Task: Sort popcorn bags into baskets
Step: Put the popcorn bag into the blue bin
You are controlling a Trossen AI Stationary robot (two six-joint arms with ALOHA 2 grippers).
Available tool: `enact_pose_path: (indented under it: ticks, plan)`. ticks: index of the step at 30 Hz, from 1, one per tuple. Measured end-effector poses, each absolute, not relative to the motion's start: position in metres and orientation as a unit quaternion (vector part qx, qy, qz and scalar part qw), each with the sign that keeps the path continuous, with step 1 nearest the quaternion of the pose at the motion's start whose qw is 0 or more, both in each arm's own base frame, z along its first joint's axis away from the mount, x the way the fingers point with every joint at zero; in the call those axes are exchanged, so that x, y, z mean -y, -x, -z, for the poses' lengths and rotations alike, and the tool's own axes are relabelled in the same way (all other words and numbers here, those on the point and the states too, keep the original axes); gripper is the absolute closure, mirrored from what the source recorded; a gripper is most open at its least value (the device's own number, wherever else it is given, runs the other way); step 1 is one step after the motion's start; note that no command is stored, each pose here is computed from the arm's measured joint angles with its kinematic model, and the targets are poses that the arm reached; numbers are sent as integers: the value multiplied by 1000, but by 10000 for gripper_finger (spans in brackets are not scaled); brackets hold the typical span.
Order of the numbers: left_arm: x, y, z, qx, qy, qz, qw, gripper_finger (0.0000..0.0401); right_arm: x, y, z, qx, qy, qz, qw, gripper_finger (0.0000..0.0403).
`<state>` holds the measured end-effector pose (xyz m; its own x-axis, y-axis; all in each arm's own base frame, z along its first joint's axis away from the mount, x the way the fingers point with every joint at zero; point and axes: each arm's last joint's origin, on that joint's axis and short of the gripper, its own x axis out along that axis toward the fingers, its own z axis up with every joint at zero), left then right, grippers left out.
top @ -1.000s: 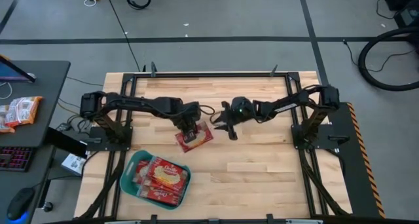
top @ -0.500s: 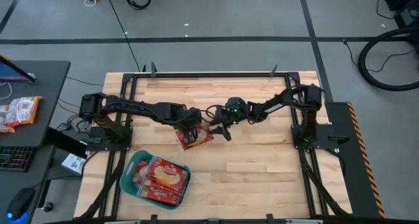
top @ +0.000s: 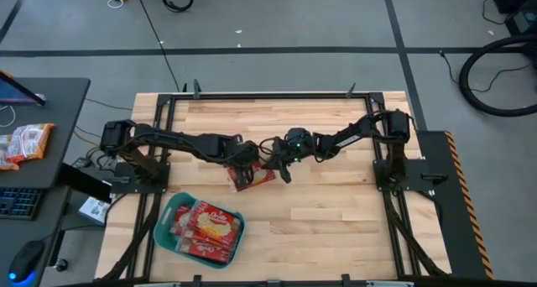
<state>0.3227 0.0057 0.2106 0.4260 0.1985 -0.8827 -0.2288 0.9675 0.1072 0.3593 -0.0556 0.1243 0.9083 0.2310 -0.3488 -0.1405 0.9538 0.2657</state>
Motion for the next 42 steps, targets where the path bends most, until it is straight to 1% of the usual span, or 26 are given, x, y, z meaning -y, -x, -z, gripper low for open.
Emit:
enact_pose_path:
  ticks: [1, 3, 7, 12, 17, 19, 21, 24, 27, 34, 39, 42]
  plan:
    - [-5, -322, -211, -520, 17, -123, 845, 375, 56, -359, -124, -192, -116, -96, 970, 379]
    - [-5, -324, -215, -516, 25, -115, 849, 363, 55, -359, -125, -191, -111, -100, 970, 380]
    - [-5, -326, -229, -495, 51, -114, 860, 326, 53, -360, -125, -188, -89, -108, 972, 368]
    - [-3, -330, -233, -485, 93, -78, 866, 257, 43, -362, -128, -178, -23, -111, 977, 376]
    - [-9, -329, -232, -488, 119, -92, 860, 194, 31, -362, -136, -167, 23, -111, 979, 378]
    - [-9, -327, -231, -497, 123, -89, 854, 180, 27, -362, -141, -164, 35, -104, 980, 373]
    - [-9, -326, -231, -504, 126, -82, 851, 175, 24, -361, -147, -160, 47, -103, 981, 372]
    - [-7, -325, -230, -511, 136, -62, 847, 182, 21, -359, -155, -151, 54, -101, 982, 373]
    - [-4, -324, -230, -516, 141, -42, 844, 208, 20, -358, -162, -144, 54, -87, 984, 371]
    - [0, -317, -227, -556, 136, -29, 820, 296, 21, -354, -175, -138, 46, -76, 986, 359]
    - [0, -316, -226, -560, 136, -28, 817, 362, 19, -354, -176, -140, 46, -79, 986, 353]
    - [0, -315, -226, -562, 136, -28, 816, 365, 18, -353, -175, -152, 49, -82, 984, 340]
